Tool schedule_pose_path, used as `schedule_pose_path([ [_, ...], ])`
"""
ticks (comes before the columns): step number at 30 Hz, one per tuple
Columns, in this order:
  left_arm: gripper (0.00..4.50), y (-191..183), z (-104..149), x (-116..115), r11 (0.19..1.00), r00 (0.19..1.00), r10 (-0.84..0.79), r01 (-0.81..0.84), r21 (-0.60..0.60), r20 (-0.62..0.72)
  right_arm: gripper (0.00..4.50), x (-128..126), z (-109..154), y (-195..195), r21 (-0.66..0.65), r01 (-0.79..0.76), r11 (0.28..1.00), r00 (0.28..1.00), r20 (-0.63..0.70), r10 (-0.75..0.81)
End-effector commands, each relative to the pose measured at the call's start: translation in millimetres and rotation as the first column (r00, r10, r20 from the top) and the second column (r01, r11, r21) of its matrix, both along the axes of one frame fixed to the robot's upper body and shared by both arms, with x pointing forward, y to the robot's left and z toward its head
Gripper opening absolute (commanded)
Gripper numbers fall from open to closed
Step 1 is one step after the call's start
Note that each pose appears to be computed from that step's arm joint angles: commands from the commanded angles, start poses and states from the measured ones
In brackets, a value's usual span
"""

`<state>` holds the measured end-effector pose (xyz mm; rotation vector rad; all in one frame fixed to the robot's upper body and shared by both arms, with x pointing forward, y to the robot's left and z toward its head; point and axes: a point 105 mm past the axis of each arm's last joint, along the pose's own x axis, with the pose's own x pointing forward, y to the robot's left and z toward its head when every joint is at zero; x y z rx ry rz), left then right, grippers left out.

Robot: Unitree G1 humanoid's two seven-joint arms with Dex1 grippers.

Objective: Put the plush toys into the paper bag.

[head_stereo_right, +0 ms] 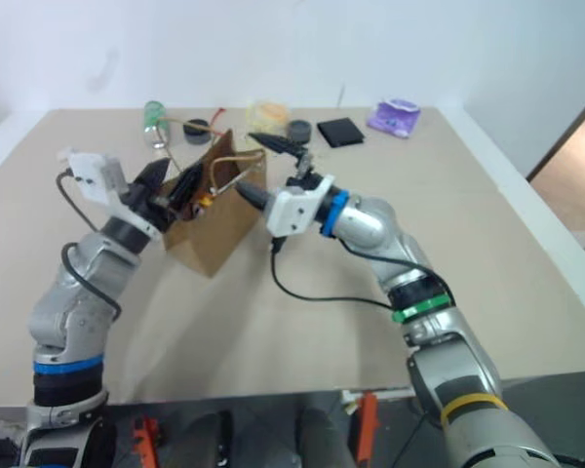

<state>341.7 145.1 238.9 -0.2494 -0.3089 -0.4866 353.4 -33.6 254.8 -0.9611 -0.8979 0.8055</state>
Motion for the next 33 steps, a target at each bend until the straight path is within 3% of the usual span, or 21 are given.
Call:
schedule_pose_path([
  [1, 4.45, 8.2, 8.4, -13.6, 0.999, 0.999, -0.046, 0.046, 0.007, 0.011, 4.50, -6.9, 14.0, -11.3, 0.082, -0.021, 0.996, 0.999, -0.045, 0.025],
  [5, 4.45, 18.8, 1.9, -27.6, 0.994, 0.992, -0.107, 0.105, -0.029, -0.069, 4.50, 0.0, -8.3, -25.7, 0.159, 0.006, 0.987, 0.945, -0.325, 0.046],
  [9, 4.45, 24.7, -9.9, -45.5, 0.990, 0.982, -0.142, 0.143, -0.006, -0.122, 4.50, 3.2, -38.1, -23.8, 0.221, 0.027, 0.975, 0.794, -0.598, 0.114],
  [12, 4.50, 26.5, -7.9, -55.8, 0.982, 0.975, -0.186, 0.187, -0.005, -0.120, 3.69, 0.1, -45.3, -7.0, 0.271, 0.003, 0.962, 0.675, -0.711, 0.198],
  [15, 4.50, 31.6, -14.5, -59.5, 0.982, 0.975, -0.172, 0.181, 0.055, -0.142, 2.25, -8.6, -45.9, 12.1, 0.291, -0.047, 0.955, 0.576, -0.774, 0.264],
  [19, 4.50, 50.5, -16.1, -52.2, 0.988, 0.993, -0.058, 0.072, 0.135, -0.105, 0.19, -12.2, -37.2, 31.6, 0.316, -0.081, 0.945, 0.528, -0.791, 0.310],
  [23, 4.50, 60.3, -2.8, -47.0, 0.993, 0.999, -0.010, 0.014, 0.117, -0.039, 0.08, -8.9, -28.8, 45.0, 0.339, -0.084, 0.937, 0.493, -0.803, 0.334],
  [33, 4.50, 39.8, -28.2, -49.7, 0.979, 0.987, -0.115, 0.132, 0.157, -0.111, 0.08, 9.4, -39.1, 64.3, 0.278, -0.061, 0.959, 0.492, -0.827, 0.271],
])
